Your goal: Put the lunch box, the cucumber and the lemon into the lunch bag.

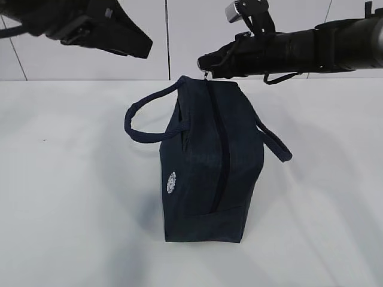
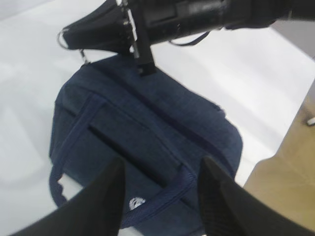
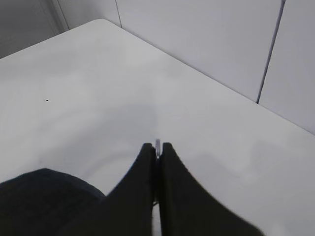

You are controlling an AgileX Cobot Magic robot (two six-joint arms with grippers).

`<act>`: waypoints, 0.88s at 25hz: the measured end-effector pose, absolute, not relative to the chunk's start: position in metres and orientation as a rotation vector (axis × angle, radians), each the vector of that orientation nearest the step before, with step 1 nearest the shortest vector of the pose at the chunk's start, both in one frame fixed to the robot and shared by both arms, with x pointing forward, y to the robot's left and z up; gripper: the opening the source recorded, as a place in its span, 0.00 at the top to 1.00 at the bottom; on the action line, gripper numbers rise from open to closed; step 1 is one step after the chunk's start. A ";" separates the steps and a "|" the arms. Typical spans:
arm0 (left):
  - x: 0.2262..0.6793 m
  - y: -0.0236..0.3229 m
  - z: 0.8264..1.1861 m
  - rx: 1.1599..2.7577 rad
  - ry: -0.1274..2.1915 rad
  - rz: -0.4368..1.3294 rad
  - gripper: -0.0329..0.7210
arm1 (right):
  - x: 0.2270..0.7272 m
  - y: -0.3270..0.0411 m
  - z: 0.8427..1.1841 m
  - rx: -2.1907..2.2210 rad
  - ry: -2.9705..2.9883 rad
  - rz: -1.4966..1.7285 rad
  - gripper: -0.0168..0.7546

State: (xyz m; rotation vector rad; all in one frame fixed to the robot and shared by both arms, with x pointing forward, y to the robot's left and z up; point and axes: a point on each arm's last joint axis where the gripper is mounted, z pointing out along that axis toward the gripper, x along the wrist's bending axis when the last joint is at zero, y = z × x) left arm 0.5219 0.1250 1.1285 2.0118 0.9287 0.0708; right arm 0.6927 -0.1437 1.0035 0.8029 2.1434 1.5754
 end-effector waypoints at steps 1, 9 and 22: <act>0.527 0.123 1.130 2.035 0.950 0.054 0.49 | 0.693 -0.143 1.004 0.801 2.144 1.578 0.98; 0.560 0.088 1.107 2.174 1.092 -0.159 0.49 | 0.692 -0.143 1.004 0.802 2.147 1.583 0.98; 0.585 0.061 1.078 2.228 1.215 -0.243 0.49 | 0.692 -0.143 1.004 0.813 2.148 1.589 0.98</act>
